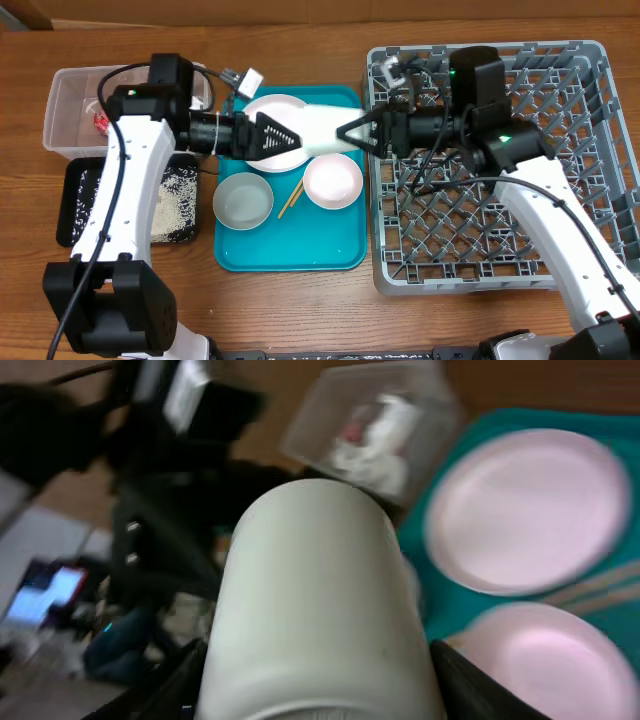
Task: Sort waste into correct bins and load items into the dishwasher
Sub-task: 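Grasp the white cup with the left gripper and hand it to the right gripper, then lower the white cup into the dish rack with the right gripper and release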
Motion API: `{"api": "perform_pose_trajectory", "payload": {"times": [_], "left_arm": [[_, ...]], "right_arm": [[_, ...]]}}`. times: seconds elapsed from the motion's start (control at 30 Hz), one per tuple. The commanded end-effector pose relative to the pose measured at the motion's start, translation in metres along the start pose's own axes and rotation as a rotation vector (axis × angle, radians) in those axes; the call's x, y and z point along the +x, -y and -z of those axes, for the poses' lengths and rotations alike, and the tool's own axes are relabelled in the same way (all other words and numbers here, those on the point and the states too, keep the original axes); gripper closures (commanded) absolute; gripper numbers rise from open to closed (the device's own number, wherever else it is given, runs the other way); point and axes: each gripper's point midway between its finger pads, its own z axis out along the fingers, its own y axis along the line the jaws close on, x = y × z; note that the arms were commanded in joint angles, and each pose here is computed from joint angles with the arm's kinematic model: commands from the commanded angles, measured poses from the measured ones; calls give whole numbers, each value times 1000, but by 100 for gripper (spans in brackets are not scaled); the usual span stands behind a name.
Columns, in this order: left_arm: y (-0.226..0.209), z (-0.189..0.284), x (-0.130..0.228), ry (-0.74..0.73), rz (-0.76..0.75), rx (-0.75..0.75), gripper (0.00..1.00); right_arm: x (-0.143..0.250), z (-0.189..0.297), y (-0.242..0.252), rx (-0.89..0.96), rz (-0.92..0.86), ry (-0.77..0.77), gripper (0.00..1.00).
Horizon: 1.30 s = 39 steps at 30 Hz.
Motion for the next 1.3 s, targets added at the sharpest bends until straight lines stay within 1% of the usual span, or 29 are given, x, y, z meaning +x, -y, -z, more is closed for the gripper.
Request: {"api": "perform_pose_trajectory", "payload": {"times": [0.0, 0.03, 0.07, 0.13, 0.27, 0.4, 0.47, 0.57, 0.63, 0.7, 0.8, 0.87, 1.0, 1.27], "left_arm": [[-68, 26, 6, -44, 28, -416, 9], [-77, 31, 8, -50, 36, -473, 8], [-87, 37, 8, -52, 49, -533, 7], [-98, 44, 8, -49, 65, -605, 7], [-101, 46, 1, -26, 47, -624, 5], [-101, 46, -2, -17, 35, -626, 4], [-102, 47, -2, -18, 36, -635, 4], [-105, 49, 0, -25, 40, -657, 4], [-107, 50, 0, -28, 41, -669, 4], [-107, 50, 0, -27, 40, -669, 4], [-107, 51, -2, -20, 34, -670, 3], [-108, 51, -4, -13, 26, -672, 3], [-108, 51, -6, -9, 22, -672, 2], [-108, 51, -6, -9, 21, -672, 2]], "right_arm": [[-21, 29, 49, 357, -79, 122, 45], [-21, 34, 57, 419, -97, 131, 45], [-22, 42, 65, 493, -109, 140, 42], [-28, 60, 78, 636, -131, 175, 40], [-47, 93, 86, 827, -120, 249, 40], [-60, 111, 92, 937, -116, 285, 43], [-58, 113, 98, 971, -130, 265, 43], [-35, 111, 107, 1010, -192, 155, 44], [-9, 113, 107, 1035, -264, 67, 44], [22, 119, 100, 1066, -352, -39, 44], [55, 127, 85, 1086, -450, -159, 44], [73, 126, 75, 1069, -485, -234, 44], [99, 119, 57, 1049, -524, -347, 44], [142, 94, 40, 1073, -538, -484, 43]]}}
